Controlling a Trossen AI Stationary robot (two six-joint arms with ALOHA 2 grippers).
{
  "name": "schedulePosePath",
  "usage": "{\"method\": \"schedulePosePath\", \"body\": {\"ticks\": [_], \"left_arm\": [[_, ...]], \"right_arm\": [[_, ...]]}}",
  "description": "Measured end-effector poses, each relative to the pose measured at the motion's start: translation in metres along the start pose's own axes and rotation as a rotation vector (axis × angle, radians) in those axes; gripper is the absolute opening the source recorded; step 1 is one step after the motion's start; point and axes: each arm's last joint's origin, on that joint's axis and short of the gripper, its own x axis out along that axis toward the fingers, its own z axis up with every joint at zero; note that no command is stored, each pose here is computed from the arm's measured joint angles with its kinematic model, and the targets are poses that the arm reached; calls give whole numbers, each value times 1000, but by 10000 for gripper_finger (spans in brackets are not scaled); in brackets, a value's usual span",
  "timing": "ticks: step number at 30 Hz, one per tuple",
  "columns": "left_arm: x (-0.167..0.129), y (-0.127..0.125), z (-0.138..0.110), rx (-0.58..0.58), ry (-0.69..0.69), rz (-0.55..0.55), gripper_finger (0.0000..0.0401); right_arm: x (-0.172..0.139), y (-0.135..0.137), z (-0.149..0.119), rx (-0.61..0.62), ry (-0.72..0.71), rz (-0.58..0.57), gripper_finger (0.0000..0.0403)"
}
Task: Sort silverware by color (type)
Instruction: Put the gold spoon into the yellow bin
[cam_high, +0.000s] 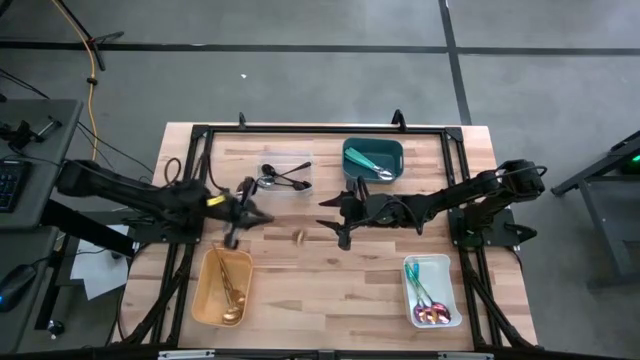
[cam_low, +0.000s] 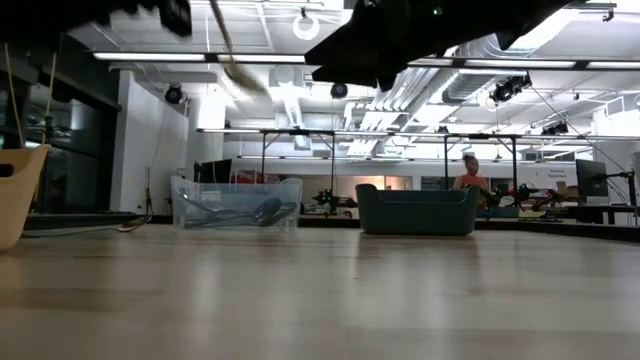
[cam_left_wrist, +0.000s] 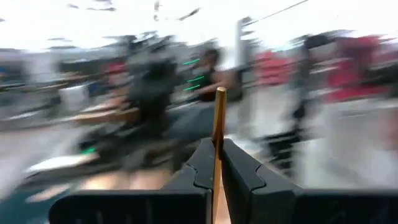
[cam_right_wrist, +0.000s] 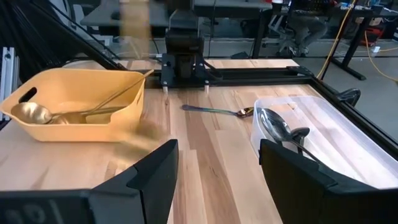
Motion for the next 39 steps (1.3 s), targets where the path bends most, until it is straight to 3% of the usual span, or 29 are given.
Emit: {"method": "schedulePosePath", "body": {"ticks": [4,8,10,14,20,24,32,39], "left_arm": [[3,-19,31,-66,-11,-315,5],[2,-43,52,-178,220,-525,5],[-1,-56,58,-229,328,-532,4],[-8,-82,59,-228,414,-535,3],[-25,-102,50,-150,530,-399,3],[-31,-109,44,-183,541,-364,2],[-43,-119,9,-284,548,-315,1],[-49,-121,0,-332,566,-293,1]], "right_arm": [[0,0,-2,-4,18,-1,222],[0,0,-3,-2,30,-1,222],[0,0,-3,-2,31,-1,222],[0,0,-3,0,30,-1,222],[0,0,-3,42,31,-3,222],[0,0,-3,59,31,-5,222],[0,0,-4,56,42,-5,222],[0,0,-4,56,43,-4,222]]}}
